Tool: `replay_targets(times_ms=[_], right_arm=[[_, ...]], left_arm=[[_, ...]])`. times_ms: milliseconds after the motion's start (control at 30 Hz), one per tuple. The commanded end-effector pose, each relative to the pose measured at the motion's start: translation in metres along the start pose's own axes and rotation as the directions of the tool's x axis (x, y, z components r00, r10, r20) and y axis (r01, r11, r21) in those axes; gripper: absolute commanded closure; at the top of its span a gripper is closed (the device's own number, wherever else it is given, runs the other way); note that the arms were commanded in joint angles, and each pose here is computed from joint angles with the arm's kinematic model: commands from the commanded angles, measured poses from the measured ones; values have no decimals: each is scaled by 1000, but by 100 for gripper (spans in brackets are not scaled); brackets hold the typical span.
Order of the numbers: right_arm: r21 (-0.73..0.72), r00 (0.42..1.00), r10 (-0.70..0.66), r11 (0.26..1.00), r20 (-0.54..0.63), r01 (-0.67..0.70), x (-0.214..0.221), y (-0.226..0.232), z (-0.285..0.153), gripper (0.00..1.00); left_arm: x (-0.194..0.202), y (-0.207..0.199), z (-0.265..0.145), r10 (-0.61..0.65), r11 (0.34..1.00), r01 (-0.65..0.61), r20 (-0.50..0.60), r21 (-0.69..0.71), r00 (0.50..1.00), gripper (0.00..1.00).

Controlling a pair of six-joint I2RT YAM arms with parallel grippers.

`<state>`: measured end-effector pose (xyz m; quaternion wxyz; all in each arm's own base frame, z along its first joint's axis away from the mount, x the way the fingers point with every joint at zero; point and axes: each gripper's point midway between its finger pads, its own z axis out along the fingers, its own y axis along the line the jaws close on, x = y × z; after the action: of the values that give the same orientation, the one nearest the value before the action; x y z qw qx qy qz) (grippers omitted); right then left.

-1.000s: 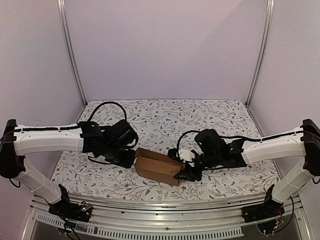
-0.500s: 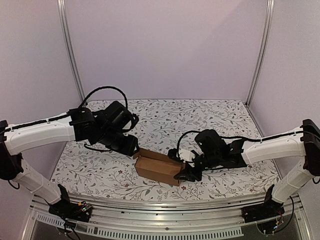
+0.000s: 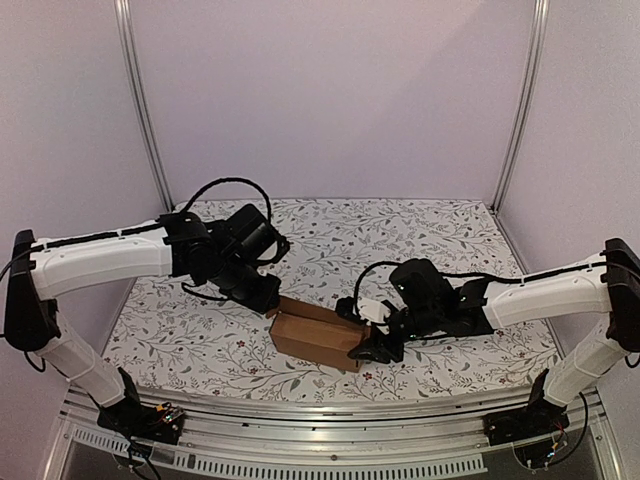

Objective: Fold the paper box

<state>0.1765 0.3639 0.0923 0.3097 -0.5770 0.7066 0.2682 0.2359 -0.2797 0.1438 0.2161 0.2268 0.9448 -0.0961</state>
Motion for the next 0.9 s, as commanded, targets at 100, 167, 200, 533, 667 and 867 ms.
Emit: replay_targets(times_ms=[100, 167, 200, 533, 667, 867], right_arm=[[21, 999, 17, 1000, -39, -16, 14, -3, 0, 82], [19, 999, 17, 1000, -38, -16, 14, -3, 0, 82], [19, 999, 17, 1000, -37, -17, 14, -3, 0, 82], [22, 999, 23, 1000, -41, -22, 15, -4, 1, 82], [22, 999, 25, 999, -42, -24, 15, -4, 2, 82], [21, 999, 28, 999, -43, -27, 15, -4, 3, 82]], left_arm=[[2, 10, 8, 23, 998, -24, -27, -50, 999, 81], [1, 9, 9, 25, 998, -26, -27, -49, 999, 84], [1, 9, 10, 25, 999, -27, -26, -45, 999, 86], [7, 3, 16, 6, 1000, -7, -43, -10, 999, 100], [13, 3, 15, -22, 1000, 22, -51, -1, 998, 100], [25, 4, 16, -52, 999, 52, -50, 2, 997, 100]])
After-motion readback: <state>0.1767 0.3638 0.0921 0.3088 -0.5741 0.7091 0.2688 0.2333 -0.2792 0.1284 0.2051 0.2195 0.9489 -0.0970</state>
